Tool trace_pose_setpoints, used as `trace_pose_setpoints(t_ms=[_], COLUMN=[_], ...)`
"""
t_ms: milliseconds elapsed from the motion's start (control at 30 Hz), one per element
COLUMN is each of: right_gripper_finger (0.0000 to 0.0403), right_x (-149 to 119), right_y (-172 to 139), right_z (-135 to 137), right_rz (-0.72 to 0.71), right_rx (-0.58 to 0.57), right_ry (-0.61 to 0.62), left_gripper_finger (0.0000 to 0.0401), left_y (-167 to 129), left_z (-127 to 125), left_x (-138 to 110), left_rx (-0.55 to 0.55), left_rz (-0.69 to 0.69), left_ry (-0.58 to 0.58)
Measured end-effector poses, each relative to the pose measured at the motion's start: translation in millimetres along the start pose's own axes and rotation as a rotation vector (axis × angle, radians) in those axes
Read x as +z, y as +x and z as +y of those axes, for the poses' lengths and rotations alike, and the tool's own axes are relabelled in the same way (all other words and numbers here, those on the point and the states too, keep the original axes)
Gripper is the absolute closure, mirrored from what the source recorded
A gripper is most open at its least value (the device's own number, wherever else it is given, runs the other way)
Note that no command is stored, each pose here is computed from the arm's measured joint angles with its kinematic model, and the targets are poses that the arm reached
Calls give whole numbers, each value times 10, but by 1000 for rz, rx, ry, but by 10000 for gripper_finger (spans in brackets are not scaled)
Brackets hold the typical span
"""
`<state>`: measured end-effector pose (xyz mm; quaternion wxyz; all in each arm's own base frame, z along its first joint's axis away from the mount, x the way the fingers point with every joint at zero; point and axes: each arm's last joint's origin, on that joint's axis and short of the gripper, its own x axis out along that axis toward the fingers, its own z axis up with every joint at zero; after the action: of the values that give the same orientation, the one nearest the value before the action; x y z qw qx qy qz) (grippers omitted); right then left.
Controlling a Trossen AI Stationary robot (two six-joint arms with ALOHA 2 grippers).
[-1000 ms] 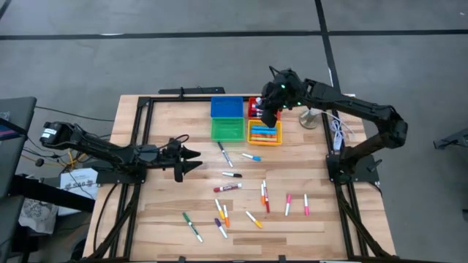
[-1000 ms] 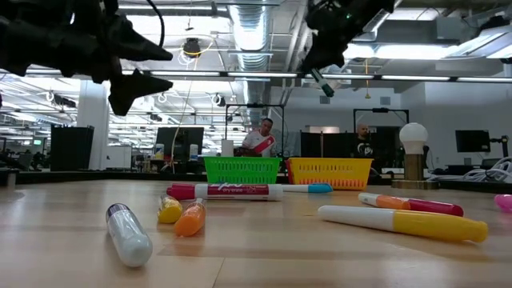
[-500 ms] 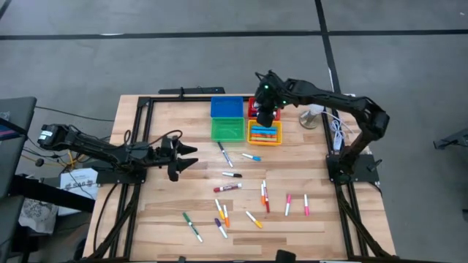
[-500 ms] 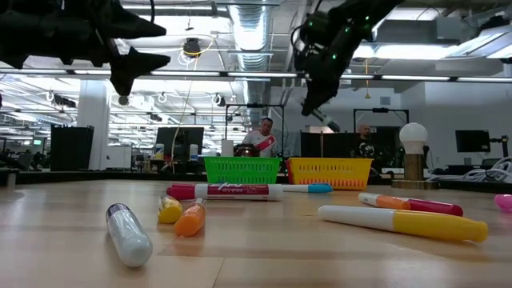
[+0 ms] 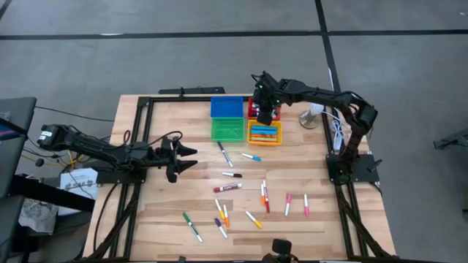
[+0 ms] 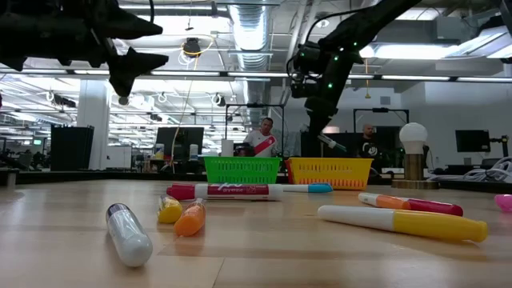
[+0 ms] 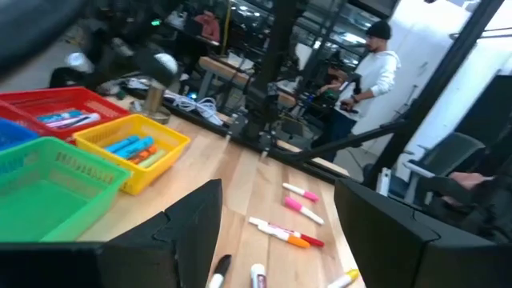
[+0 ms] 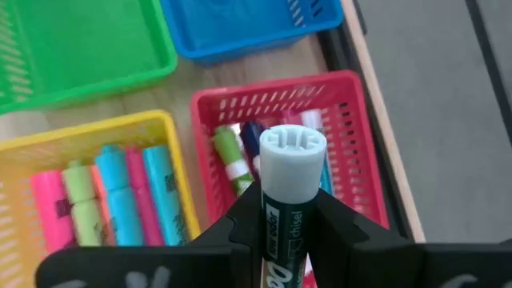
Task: Pick & Place Markers
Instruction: Put the dark green marker pen into the red bin
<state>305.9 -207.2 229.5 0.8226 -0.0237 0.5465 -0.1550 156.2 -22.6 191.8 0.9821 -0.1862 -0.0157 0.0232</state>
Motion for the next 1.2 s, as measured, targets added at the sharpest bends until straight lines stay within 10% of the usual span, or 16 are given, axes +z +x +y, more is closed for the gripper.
trace_pose_setpoints(t_ms=[1200], right_gripper_finger=[332], right_x=[12], right_y=[295], right_z=[7], right_rz=[38], right_rx=[-28], right_ry=[-66], left_gripper_finger=[159], left_y=[-232], left_z=[-51], left_x=[186], left_rx=[-153], left_rz=[-66], left_ry=[107])
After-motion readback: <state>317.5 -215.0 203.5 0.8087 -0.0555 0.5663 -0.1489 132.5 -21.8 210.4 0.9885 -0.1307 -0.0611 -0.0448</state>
